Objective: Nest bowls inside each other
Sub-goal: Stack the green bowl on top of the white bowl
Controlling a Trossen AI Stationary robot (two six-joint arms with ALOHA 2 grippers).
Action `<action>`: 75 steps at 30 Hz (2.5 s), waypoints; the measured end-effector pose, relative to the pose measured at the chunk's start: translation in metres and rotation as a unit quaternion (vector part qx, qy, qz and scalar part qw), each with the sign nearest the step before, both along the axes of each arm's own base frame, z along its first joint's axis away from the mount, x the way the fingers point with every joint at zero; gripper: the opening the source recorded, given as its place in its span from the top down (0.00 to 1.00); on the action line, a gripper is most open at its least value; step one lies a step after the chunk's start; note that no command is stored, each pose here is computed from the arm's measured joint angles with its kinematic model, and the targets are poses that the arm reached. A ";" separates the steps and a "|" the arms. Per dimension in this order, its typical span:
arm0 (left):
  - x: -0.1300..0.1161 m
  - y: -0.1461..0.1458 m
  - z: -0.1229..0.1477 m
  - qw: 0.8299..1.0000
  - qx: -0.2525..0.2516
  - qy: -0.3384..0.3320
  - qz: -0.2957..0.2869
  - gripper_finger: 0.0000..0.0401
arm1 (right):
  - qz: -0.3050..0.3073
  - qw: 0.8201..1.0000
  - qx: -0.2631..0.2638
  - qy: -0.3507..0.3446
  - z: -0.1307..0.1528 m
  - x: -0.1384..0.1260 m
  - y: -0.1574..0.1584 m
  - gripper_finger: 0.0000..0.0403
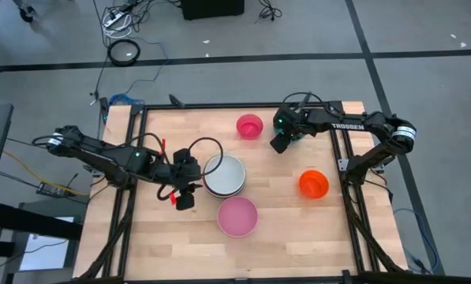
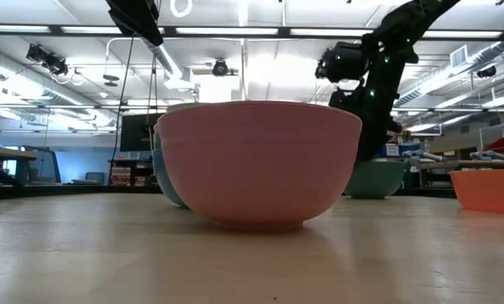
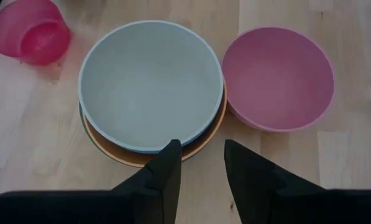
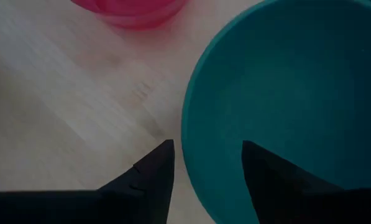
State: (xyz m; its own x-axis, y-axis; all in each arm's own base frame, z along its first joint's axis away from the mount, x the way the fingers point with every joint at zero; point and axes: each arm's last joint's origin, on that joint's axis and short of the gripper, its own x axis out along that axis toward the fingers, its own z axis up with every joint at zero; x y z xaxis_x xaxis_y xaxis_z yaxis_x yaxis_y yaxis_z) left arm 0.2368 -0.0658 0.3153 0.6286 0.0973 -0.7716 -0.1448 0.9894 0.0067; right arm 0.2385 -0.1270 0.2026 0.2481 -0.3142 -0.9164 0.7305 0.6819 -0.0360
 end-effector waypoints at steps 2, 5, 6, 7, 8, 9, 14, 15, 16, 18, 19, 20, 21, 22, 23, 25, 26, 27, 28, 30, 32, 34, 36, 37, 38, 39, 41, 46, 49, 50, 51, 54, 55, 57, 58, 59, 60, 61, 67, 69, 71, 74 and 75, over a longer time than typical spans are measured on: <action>0.000 0.000 0.000 1.000 0.000 0.000 0.000 0.67 | 0.000 1.000 0.000 0.001 -0.005 -0.001 0.001 0.57; 0.000 0.000 0.000 1.000 0.003 -0.001 0.002 0.67 | -0.001 1.000 -0.004 -0.008 -0.010 -0.002 0.001 0.57; 0.000 0.000 0.000 1.000 0.004 -0.002 0.003 0.67 | -0.001 1.000 -0.004 -0.009 -0.012 -0.002 0.001 0.58; 0.000 0.000 0.000 1.000 0.005 -0.002 0.004 0.67 | -0.002 1.000 -0.004 -0.010 -0.013 -0.003 0.001 0.59; 0.000 0.000 0.000 1.000 0.007 -0.003 0.005 0.67 | -0.002 1.000 -0.001 -0.010 -0.015 -0.004 0.000 0.61; 0.000 0.001 0.000 1.000 0.008 -0.003 0.005 0.67 | -0.003 1.000 0.003 -0.011 -0.016 -0.005 0.000 0.64; 0.000 0.001 0.000 1.000 0.017 -0.005 0.013 0.67 | 0.007 1.000 0.024 -0.014 -0.021 -0.010 -0.004 0.91; 0.000 0.002 0.000 1.000 0.022 -0.005 0.016 0.67 | 0.016 0.999 0.024 -0.016 -0.021 -0.010 -0.004 0.95; 0.000 0.002 0.000 1.000 0.026 -0.003 0.018 0.67 | 0.020 0.999 0.021 -0.016 -0.021 -0.010 -0.004 0.97; -0.001 0.002 -0.001 0.999 0.027 0.004 0.020 0.67 | 0.028 0.999 0.017 -0.017 -0.021 -0.009 -0.005 0.98; -0.002 0.003 -0.002 0.999 0.025 0.009 0.024 0.67 | 0.035 0.999 0.014 -0.014 -0.021 -0.009 -0.003 0.99; -0.004 0.003 -0.003 0.999 0.025 0.016 0.027 0.67 | 0.040 0.999 0.012 -0.014 -0.019 -0.008 -0.001 0.99; -0.005 0.002 -0.003 0.999 0.024 0.024 0.029 0.67 | 0.044 0.999 0.012 -0.018 -0.017 -0.008 0.001 0.99; -0.007 0.002 -0.004 0.999 0.023 0.030 0.031 0.67 | 0.047 0.999 0.010 -0.023 -0.015 -0.008 0.004 0.99; -0.008 0.001 -0.005 0.999 0.022 0.036 0.032 0.67 | 0.054 0.998 0.008 -0.029 -0.011 -0.007 0.008 1.00; -0.011 -0.001 -0.006 0.998 0.020 0.046 0.035 0.67 | 0.072 0.996 0.001 -0.054 0.002 -0.003 0.019 1.00; -0.011 -0.002 -0.006 0.998 0.018 0.048 0.037 0.67 | 0.083 0.994 -0.005 -0.076 0.011 0.000 0.027 1.00; -0.012 -0.002 -0.007 0.998 0.017 0.050 0.038 0.67 | 0.099 0.989 -0.012 -0.105 0.023 0.004 0.036 1.00; -0.013 -0.003 -0.007 0.998 0.017 0.051 0.039 0.67 | 0.115 0.984 -0.022 -0.133 0.035 0.009 0.045 1.00; -0.013 -0.004 -0.007 0.998 0.019 0.052 0.039 0.67 | 0.148 0.971 -0.038 -0.185 0.059 0.015 0.067 1.00; -0.014 -0.004 -0.007 0.998 0.019 0.053 0.039 0.67 | 0.186 0.951 -0.052 -0.240 0.083 0.022 0.089 1.00; -0.014 -0.004 -0.007 0.998 0.020 0.052 0.039 0.67 | 0.218 0.926 -0.059 -0.304 0.106 0.031 0.110 1.00; -0.013 -0.004 -0.007 0.998 0.021 0.051 0.040 0.67 | 0.251 0.903 -0.061 -0.343 0.123 0.041 0.129 1.00; -0.013 -0.004 -0.007 0.998 0.023 0.050 0.041 0.67 | 0.267 0.895 -0.061 -0.352 0.128 0.048 0.138 1.00; -0.013 -0.004 -0.007 0.998 0.024 0.049 0.042 0.67 | 0.282 0.889 -0.061 -0.356 0.132 0.054 0.146 1.00; -0.013 -0.004 -0.007 0.998 0.025 0.048 0.043 0.67 | 0.295 0.886 -0.060 -0.354 0.134 0.061 0.153 1.00; -0.013 -0.004 -0.007 0.998 0.022 0.047 0.047 0.67 | 0.312 0.882 -0.058 -0.350 0.138 0.076 0.163 1.00; -0.015 -0.007 -0.007 0.997 0.020 0.050 0.046 0.67 | 0.334 0.894 -0.048 -0.294 0.127 0.110 0.178 1.00; -0.020 -0.011 -0.008 0.997 0.019 0.064 0.046 0.67 | 0.338 0.903 -0.041 -0.264 0.118 0.126 0.181 1.00; -0.022 -0.013 -0.008 0.996 0.016 0.068 0.048 0.67 | 0.339 0.905 -0.039 -0.254 0.115 0.131 0.182 1.00; -0.024 -0.014 -0.009 0.996 0.014 0.071 0.050 0.67 | 0.340 0.908 -0.036 -0.241 0.111 0.134 0.183 1.00; -0.027 -0.019 -0.008 0.996 0.008 0.070 0.049 0.67 | 0.343 0.914 -0.029 -0.215 0.103 0.142 0.184 1.00; -0.028 -0.021 -0.009 0.996 0.007 0.071 0.048 0.67 | 0.344 0.914 -0.029 -0.213 0.103 0.143 0.184 1.00; -0.029 -0.024 -0.009 0.996 0.004 0.070 0.047 0.67 | 0.344 0.914 -0.027 -0.212 0.102 0.144 0.185 1.00; -0.029 -0.025 -0.008 0.996 0.002 0.069 0.048 0.67 | 0.344 0.914 -0.024 -0.213 0.102 0.145 0.185 1.00; -0.030 -0.026 -0.009 0.997 0.001 0.068 0.047 0.67 | 0.344 0.914 -0.020 -0.215 0.101 0.145 0.185 1.00; -0.030 -0.027 -0.009 0.997 0.001 0.068 0.047 0.67 | 0.345 0.915 -0.015 -0.209 0.099 0.145 0.185 1.00; -0.030 -0.028 -0.009 0.997 0.001 0.067 0.046 0.67 | 0.347 0.914 -0.010 -0.211 0.098 0.146 0.186 0.99; -0.032 -0.031 -0.008 0.997 0.001 0.060 0.050 0.67 | 0.344 0.914 0.004 -0.213 0.098 0.146 0.186 0.87; -0.032 -0.032 -0.008 0.997 0.001 0.057 0.049 0.67 | 0.339 0.915 0.007 -0.217 0.098 0.146 0.186 0.81; -0.031 -0.032 -0.008 0.997 0.000 0.053 0.049 0.67 | 0.337 0.916 0.009 -0.216 0.098 0.146 0.186 0.75; -0.030 -0.033 -0.007 0.998 -0.005 0.045 0.048 0.67 | 0.333 0.917 0.012 -0.217 0.098 0.145 0.188 0.68; -0.028 -0.034 -0.006 0.998 -0.009 0.035 0.044 0.67 | 0.332 0.918 0.013 -0.218 0.099 0.144 0.189 0.67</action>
State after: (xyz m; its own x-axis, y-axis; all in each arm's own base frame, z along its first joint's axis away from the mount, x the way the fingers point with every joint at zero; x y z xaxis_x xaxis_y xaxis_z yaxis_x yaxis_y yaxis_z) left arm 0.2089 -0.0998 0.3095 0.5629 0.1362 -0.8152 -0.2314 0.9729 0.0028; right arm 0.3830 0.0621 0.3016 0.7213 0.0592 -0.6901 0.0946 0.9786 0.1827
